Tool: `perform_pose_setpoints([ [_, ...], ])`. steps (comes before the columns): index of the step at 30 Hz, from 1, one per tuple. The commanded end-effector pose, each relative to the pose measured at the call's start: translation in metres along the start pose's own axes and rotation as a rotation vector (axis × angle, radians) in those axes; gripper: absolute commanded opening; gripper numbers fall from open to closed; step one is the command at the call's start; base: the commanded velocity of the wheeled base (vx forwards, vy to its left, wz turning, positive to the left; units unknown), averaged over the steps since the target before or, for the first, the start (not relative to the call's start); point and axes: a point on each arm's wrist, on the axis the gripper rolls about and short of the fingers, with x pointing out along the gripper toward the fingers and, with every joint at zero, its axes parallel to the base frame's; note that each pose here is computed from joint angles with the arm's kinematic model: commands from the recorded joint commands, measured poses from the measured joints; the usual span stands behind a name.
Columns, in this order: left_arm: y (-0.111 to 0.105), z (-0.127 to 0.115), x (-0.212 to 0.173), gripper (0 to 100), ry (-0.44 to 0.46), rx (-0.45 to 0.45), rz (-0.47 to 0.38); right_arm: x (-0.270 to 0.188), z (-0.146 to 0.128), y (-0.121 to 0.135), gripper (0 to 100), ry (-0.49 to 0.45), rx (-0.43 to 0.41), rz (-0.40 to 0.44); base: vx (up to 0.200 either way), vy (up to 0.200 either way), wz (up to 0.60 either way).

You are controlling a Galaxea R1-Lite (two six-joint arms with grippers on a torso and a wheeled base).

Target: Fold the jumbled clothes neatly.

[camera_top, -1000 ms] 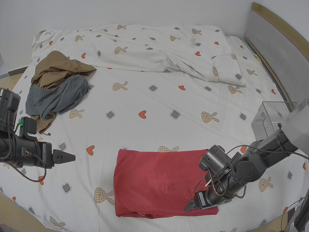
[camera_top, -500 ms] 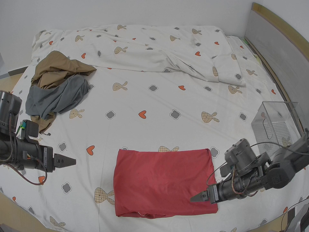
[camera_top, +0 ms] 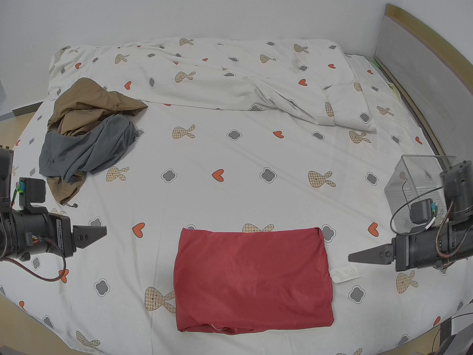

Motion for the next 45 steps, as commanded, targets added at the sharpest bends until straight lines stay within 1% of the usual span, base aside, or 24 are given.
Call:
perform_pose_setpoints([
  [1, 0.003, 0.001, -0.008, 100, -0.069, 0.014, 0.099, -0.029, 0.001, 0.000, 100, -0.109, -0.002, 0.009, 0.000, 0.000, 0.00],
  [2, 0.003, 0.002, -0.007, 100, -0.087, 0.018, 0.099, -0.030, -0.006, -0.003, 100, -0.103, -0.001, 0.003, 0.000, 0.000, 0.00],
  [4, 0.002, 0.000, -0.007, 100, -0.109, 0.022, 0.090, -0.034, -0.011, -0.005, 100, -0.128, -0.022, -0.009, 0.000, 0.000, 0.00],
  [6, 0.000, 0.000, -0.005, 100, -0.135, 0.024, 0.079, -0.034, -0.019, -0.009, 100, -0.135, -0.090, -0.015, 0.000, 0.000, 0.00],
  [8, 0.000, -0.001, -0.005, 100, -0.147, 0.016, 0.074, -0.039, -0.023, -0.009, 100, -0.165, -0.128, 0.012, 0.000, 0.000, 0.00],
  [10, -0.001, -0.003, -0.002, 100, -0.143, -0.024, 0.064, -0.042, -0.028, -0.009, 100, -0.171, -0.136, 0.086, 0.000, 0.000, 0.00],
  [11, -0.001, -0.003, -0.001, 100, -0.140, -0.033, 0.058, -0.042, -0.028, -0.009, 100, -0.167, -0.134, 0.100, 0.000, 0.000, 0.00],
  [12, -0.005, -0.004, 0.005, 100, -0.107, -0.099, -0.015, -0.041, -0.029, -0.011, 100, -0.134, -0.084, 0.172, 0.000, 0.000, 0.00],
  [13, -0.007, -0.005, 0.010, 100, -0.077, -0.137, -0.076, -0.041, -0.028, -0.013, 100, -0.118, -0.038, 0.204, 0.000, 0.000, 0.00],
  [14, -0.009, -0.007, 0.013, 100, -0.037, -0.175, -0.162, -0.038, -0.024, -0.016, 100, -0.089, 0.013, 0.248, 0.000, 0.000, 0.00],
  [16, -0.011, -0.012, 0.017, 100, 0.039, -0.210, -0.341, -0.021, -0.016, -0.027, 100, 0.017, 0.111, 0.334, 0.000, 0.000, 0.00],
  [17, -0.008, -0.016, 0.021, 100, 0.084, -0.224, -0.436, -0.010, -0.008, -0.037, 100, 0.056, 0.154, 0.372, 0.000, 0.000, 0.00],
  [19, -0.008, -0.016, 0.021, 100, 0.084, -0.224, -0.436, -0.010, -0.008, -0.037, 100, 0.056, 0.154, 0.372, 0.000, 0.000, 0.00],
  [20, -0.001, -0.021, 0.039, 100, 0.175, -0.252, -0.603, 0.024, 0.012, -0.075, 100, 0.076, 0.157, 0.409, 0.000, 0.000, 0.00],
  [21, 0.001, -0.022, 0.047, 100, 0.192, -0.254, -0.618, 0.039, 0.015, -0.089, 100, 0.080, 0.132, 0.416, 0.000, 0.000, 0.00],
  [23, 0.009, -0.024, 0.067, 100, 0.220, -0.257, -0.593, 0.064, 0.020, -0.108, 100, 0.077, 0.063, 0.426, 0.000, 0.000, 0.00],
  [24, 0.012, -0.024, 0.075, 100, 0.222, -0.254, -0.586, 0.072, 0.024, -0.113, 100, 0.069, 0.052, 0.429, 0.000, 0.000, 0.00],
  [25, 0.013, -0.024, 0.077, 100, 0.223, -0.252, -0.584, 0.075, 0.025, -0.115, 100, 0.068, 0.051, 0.429, 0.000, 0.000, 0.00],
  [27, 0.020, -0.027, 0.101, 100, 0.251, -0.241, -0.570, 0.094, 0.035, -0.126, 100, 0.061, 0.058, 0.430, 0.000, 0.000, 0.00],
  [31, 0.023, -0.033, 0.123, 100, 0.297, -0.230, -0.582, 0.115, 0.045, -0.136, 100, 0.075, 0.071, 0.430, 0.000, 0.000, 0.00],
  [33, 0.023, -0.039, 0.137, 100, 0.341, -0.240, -0.689, 0.127, 0.047, -0.144, 100, 0.081, 0.080, 0.425, 0.000, 0.000, 0.00],
  [36, 0.028, -0.044, 0.148, 100, 0.362, -0.251, -0.778, 0.137, 0.051, -0.151, 100, 0.080, 0.081, 0.424, 0.000, 0.000, 0.00],
  [39, 0.032, -0.049, 0.162, 100, 0.380, -0.245, -0.786, 0.144, 0.051, -0.154, 100, 0.089, 0.086, 0.424, 0.000, 0.000, 0.00],
  [45, 0.038, -0.053, 0.177, 100, 0.405, -0.269, -0.782, 0.154, 0.053, -0.161, 100, 0.095, 0.100, 0.421, 0.000, 0.000, 0.00],
])
